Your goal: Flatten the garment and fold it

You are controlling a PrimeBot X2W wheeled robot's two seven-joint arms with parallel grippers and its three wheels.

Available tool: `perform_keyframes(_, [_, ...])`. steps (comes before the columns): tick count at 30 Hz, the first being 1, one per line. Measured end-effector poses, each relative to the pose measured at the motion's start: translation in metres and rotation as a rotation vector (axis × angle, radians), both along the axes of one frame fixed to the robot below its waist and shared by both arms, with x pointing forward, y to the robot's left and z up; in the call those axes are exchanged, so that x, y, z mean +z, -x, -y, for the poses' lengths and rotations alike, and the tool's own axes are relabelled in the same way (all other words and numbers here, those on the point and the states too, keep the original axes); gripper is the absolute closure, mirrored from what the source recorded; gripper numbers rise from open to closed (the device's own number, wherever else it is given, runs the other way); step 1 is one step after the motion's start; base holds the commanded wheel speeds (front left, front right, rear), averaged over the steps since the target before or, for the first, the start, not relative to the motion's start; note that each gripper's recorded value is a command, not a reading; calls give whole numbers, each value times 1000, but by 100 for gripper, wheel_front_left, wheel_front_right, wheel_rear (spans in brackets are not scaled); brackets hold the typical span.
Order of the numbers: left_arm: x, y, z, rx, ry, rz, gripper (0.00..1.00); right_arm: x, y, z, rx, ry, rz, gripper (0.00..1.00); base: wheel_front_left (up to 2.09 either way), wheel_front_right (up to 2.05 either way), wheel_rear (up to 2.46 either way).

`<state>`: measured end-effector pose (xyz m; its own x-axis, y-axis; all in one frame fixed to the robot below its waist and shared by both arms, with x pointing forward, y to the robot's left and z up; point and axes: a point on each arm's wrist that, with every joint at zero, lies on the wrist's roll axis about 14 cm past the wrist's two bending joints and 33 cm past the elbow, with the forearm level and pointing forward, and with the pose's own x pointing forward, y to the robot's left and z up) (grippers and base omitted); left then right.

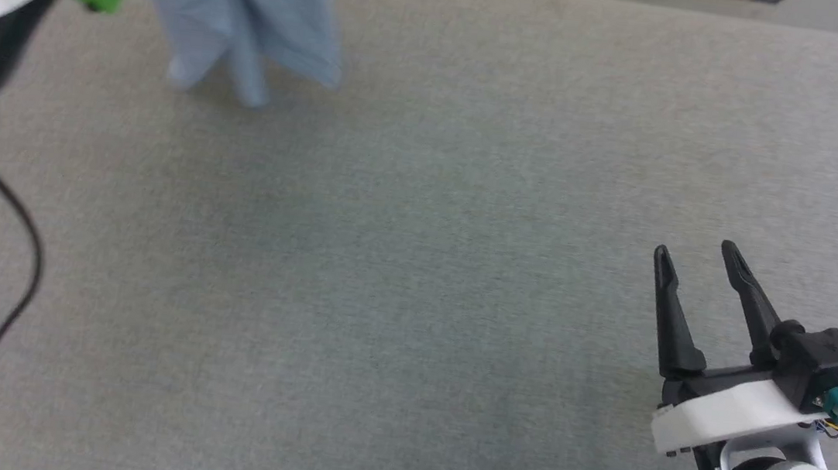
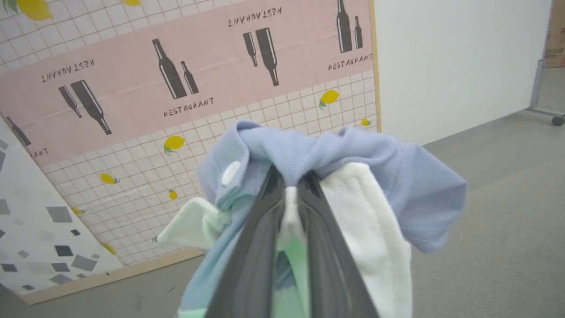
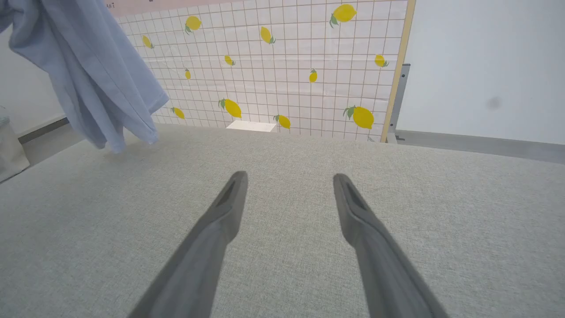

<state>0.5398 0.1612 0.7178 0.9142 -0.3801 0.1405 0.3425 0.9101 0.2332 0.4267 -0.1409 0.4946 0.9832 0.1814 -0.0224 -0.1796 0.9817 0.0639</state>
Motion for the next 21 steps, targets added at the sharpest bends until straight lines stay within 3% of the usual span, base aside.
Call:
perform_keyframes(3, [12, 6, 40, -91, 17, 28, 100, 8, 5, 9, -25, 5, 20, 0, 0, 0, 0])
perform_keyframes(7, [-15, 14, 107, -243, 9, -47, 100, 16, 14, 39, -110, 11, 49, 0, 0, 0, 0])
perform_keyframes(11, [-91, 41, 170, -387, -24, -237, 100, 20, 24, 70, -201, 8, 67, 0, 0, 0, 0])
perform_keyframes(16, [-200, 109, 223, -547, -90, -524, 100, 21, 36, 93, -272, 19, 73, 0, 0, 0, 0])
perform_keyframes(17, [-217, 125, 230, -579, -100, -575, 61, 21, 38, 97, -283, 19, 74, 0, 0, 0, 0])
perform_keyframes(18, [-233, 142, 236, -612, -116, -626, 0, 21, 40, 100, -293, 22, 73, 0, 0, 0, 0])
perform_keyframes(21, [-260, 179, 246, -683, -146, -717, 0, 19, 44, 106, -311, 26, 68, 0, 0, 0, 0])
